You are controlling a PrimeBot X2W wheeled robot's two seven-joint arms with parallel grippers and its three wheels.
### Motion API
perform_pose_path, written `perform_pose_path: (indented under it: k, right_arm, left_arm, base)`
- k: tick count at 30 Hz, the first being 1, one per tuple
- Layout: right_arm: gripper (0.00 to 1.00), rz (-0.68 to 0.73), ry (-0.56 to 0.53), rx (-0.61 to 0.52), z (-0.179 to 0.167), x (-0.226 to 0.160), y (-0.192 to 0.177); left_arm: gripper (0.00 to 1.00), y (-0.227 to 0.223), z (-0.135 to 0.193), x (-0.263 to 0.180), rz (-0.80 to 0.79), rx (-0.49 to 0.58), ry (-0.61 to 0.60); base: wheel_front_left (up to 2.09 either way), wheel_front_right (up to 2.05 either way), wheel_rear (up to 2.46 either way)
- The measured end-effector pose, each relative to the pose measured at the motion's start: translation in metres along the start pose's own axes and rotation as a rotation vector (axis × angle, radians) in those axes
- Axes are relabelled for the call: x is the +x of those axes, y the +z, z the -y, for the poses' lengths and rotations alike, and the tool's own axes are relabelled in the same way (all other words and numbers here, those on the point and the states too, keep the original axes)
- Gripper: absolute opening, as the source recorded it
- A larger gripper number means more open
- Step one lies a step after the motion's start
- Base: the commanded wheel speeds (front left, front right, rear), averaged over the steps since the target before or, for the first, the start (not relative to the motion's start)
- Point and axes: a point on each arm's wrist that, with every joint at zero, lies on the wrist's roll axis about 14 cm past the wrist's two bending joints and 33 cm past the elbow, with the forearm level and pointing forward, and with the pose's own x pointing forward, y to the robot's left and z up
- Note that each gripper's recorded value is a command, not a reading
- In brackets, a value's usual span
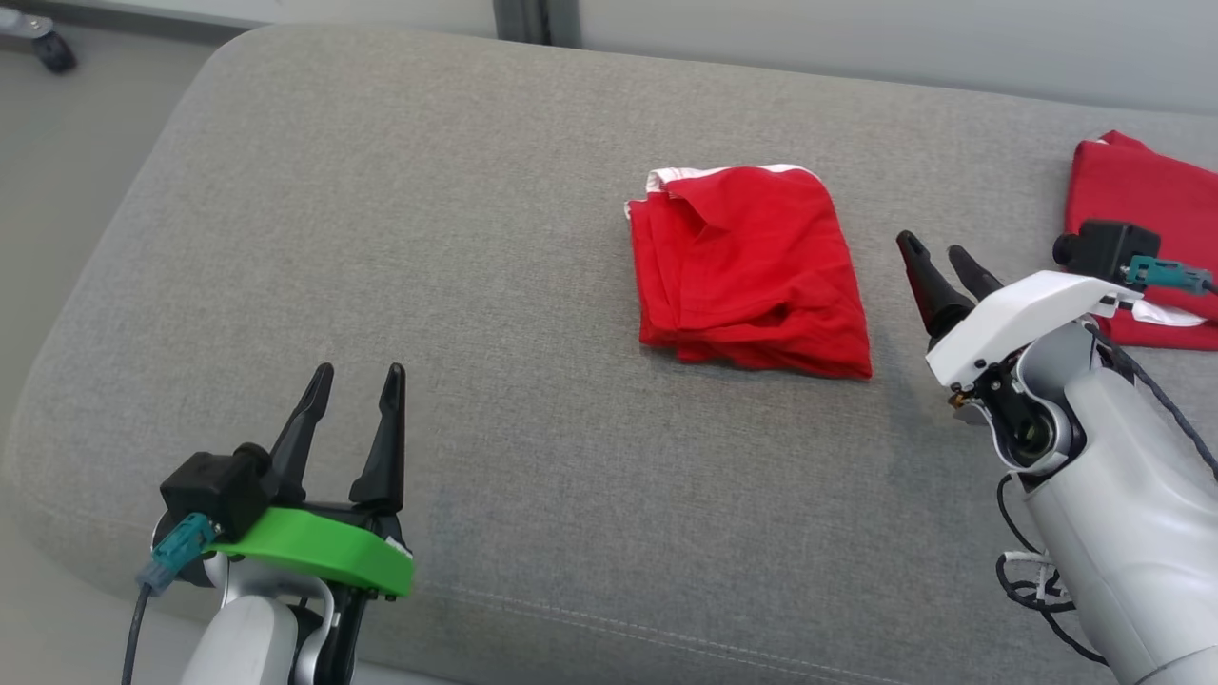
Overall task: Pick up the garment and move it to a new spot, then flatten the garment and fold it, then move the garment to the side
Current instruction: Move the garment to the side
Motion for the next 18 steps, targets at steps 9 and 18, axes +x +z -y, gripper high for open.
perform_pose_path:
  k: [9,18]
  right_arm:
    - [1.00,-0.233,-0.063,0.013,0.011,0.028,-0.038]
    - [1.00,-0.404,-0.087,0.018,0.001,0.047,-0.070]
  left_arm:
    - [1.00,0.005,-0.022,-0.012,0.010,0.006,0.079]
    - [1.00,0.014,-0.047,-0.023,0.027,0.018,0.164]
  base:
    - [0.00,0.00,0.00]
    - [0.00,0.00,0.00]
